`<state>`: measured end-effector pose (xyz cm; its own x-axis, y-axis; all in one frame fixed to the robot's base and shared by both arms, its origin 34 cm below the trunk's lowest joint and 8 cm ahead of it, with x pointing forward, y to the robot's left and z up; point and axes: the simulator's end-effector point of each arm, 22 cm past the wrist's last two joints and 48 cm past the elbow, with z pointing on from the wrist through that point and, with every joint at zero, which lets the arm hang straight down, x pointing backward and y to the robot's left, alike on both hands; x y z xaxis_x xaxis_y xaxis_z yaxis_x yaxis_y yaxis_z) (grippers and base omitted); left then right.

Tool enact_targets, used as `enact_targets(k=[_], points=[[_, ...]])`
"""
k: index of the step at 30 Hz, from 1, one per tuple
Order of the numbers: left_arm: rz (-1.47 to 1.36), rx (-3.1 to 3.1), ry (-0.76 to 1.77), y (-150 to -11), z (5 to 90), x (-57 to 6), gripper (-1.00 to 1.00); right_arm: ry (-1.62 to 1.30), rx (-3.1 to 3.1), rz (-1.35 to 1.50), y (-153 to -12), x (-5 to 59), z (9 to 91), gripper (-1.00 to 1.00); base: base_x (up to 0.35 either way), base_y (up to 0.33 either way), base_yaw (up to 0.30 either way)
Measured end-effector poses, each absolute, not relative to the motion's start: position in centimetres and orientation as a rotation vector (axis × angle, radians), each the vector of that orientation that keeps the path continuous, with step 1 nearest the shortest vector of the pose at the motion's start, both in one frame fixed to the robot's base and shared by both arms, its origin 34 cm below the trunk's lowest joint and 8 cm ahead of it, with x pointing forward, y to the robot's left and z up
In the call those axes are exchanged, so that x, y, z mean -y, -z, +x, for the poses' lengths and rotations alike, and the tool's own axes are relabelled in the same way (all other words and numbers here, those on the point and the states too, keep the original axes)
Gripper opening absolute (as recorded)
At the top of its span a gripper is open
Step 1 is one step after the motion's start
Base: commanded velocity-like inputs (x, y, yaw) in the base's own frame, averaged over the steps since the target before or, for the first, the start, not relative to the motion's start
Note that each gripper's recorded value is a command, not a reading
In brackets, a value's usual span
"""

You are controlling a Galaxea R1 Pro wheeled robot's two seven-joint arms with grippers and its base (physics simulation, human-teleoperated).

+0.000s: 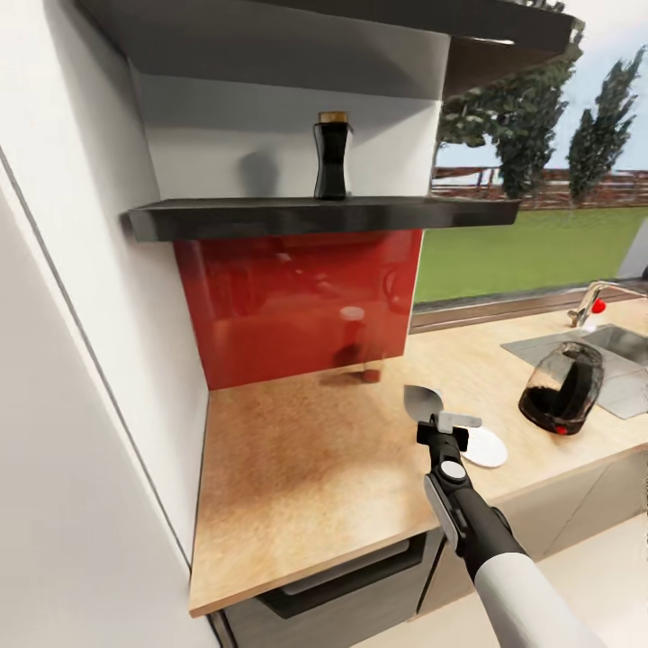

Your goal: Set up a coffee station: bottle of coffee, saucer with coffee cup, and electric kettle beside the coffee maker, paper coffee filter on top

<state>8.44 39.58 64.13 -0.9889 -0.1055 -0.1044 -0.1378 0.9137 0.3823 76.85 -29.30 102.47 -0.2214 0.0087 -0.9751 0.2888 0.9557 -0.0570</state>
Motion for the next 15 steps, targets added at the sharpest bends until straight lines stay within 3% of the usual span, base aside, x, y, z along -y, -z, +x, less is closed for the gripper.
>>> enact_targets(k=[15], points=[[-0.196,-2.993,-0.606,-64.1,8.4,-39.6,1.0,0.177,-1.686,0.179,-101.0,27.7,75.0,-1.0,0.027,-0.268,0.0]])
